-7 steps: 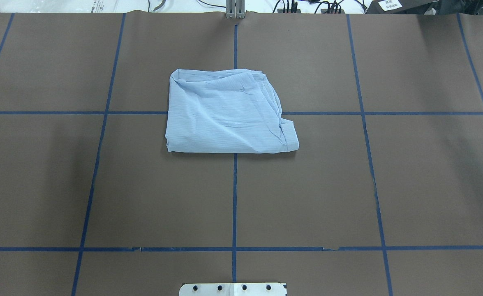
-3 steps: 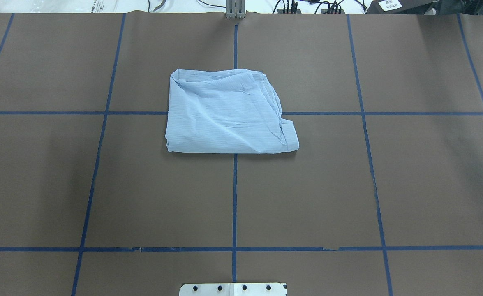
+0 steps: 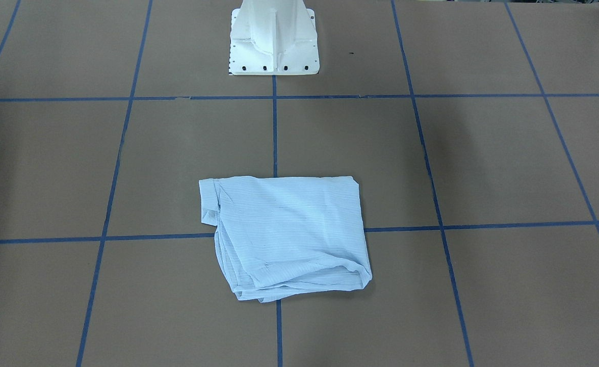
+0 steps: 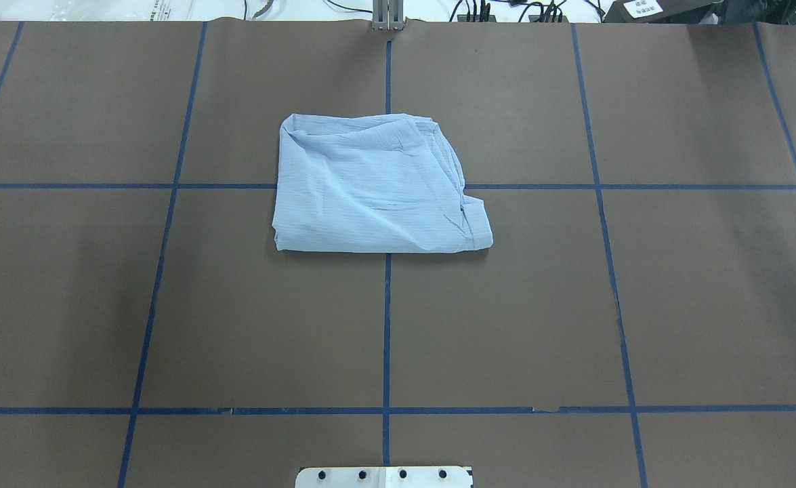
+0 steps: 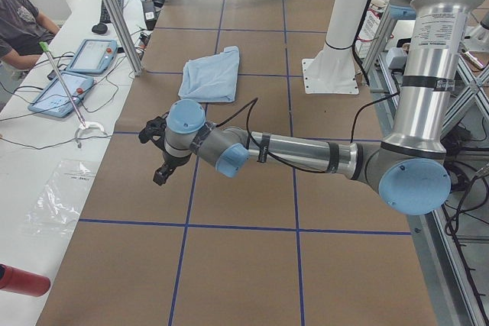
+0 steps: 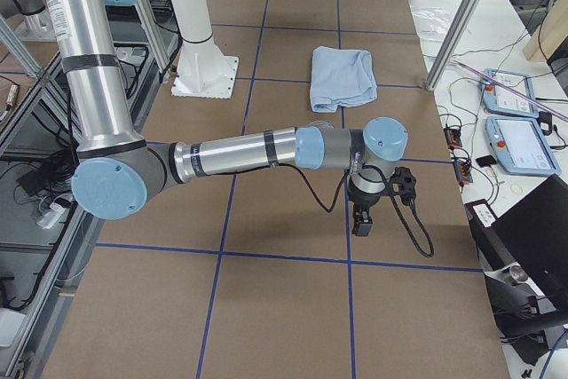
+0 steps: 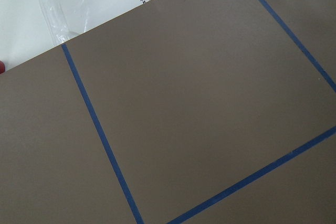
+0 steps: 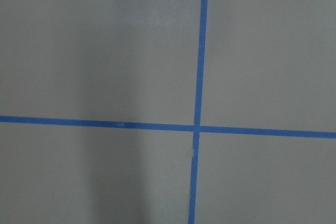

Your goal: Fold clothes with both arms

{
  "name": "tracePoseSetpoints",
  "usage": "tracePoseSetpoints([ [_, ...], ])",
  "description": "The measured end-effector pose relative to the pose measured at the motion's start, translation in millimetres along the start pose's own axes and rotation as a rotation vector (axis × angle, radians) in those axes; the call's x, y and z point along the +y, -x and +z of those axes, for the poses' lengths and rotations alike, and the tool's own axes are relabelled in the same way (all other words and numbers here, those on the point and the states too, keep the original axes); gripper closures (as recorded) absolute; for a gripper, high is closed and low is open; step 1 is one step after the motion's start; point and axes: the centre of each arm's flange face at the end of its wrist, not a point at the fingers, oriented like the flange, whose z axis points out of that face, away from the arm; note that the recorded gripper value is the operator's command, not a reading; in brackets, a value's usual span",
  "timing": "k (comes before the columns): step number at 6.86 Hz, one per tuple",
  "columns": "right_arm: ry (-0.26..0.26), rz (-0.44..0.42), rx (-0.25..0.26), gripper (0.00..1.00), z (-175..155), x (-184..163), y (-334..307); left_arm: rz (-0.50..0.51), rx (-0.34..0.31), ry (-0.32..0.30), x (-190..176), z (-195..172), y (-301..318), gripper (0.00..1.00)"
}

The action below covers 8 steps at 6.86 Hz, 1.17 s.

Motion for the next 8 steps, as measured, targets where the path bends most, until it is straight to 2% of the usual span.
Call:
tracePoseSetpoints([
  [4, 0.013, -0.024, -0.019, 0.0, 8.4, 6.1, 7.6, -0.063, 0.011, 0.063, 6.8, 7.7, 4.0, 0.0],
  [6, 0.032, -0.031, -0.063, 0.0, 21.7, 32.4, 13.8, -0.062, 0.014, 0.066, 14.5, 7.6, 3.6, 0.0],
  [8, 0.033, -0.075, -0.074, 0.0, 29.0, 39.0, 31.5, -0.05, 0.016, 0.06, 8.4, 7.1, -0.6, 0.0],
])
